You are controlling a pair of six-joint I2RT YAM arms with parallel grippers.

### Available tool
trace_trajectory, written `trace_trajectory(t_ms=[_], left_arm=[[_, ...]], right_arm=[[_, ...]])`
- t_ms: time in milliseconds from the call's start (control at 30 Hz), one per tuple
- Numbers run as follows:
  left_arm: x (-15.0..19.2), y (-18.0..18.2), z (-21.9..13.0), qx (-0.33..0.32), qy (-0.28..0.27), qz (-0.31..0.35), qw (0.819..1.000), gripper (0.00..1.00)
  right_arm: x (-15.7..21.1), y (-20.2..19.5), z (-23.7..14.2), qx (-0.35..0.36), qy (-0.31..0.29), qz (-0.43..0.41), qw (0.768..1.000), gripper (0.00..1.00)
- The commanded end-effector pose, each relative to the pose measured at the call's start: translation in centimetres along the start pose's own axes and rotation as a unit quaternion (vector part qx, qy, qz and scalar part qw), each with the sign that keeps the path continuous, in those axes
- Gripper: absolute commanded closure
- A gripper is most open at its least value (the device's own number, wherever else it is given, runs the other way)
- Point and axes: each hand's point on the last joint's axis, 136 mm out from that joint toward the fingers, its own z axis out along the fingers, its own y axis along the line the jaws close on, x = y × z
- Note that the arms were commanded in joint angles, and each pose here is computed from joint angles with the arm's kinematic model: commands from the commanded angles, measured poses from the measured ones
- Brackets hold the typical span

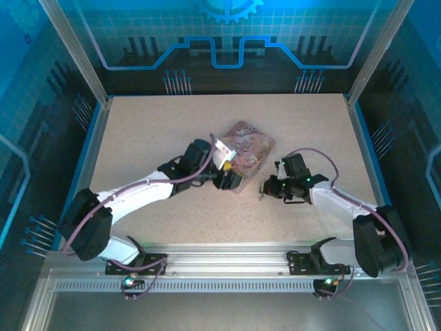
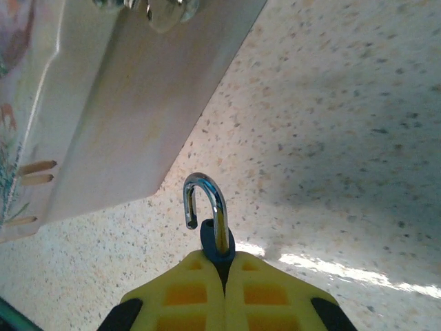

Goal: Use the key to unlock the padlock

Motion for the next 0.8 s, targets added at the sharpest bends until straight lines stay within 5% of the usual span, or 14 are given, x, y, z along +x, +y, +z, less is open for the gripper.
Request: trace_trajectory(t_ms=[0, 300, 767], left_arm=[[2.7, 0.1, -0.6, -0.036, 0.011, -0.026, 0.999, 0.29], [7.0, 1.6, -2.1, -0.085, 0.017, -0.056, 0.995, 0.31], [8.9, 2.1, -2.4, -0.093, 0.027, -0.068, 0.993, 0.31]], right_arm=[[-0.8, 2.1, 0.3, -0.048, 0.013, -0.037, 0.998, 1.0], [1.0, 1.3, 1.4, -0.06, 0.038, -0.029, 0.997, 1.0], [1.5, -3.4, 1.2, 0.05, 0.056, -0.024, 0.997, 0.96]])
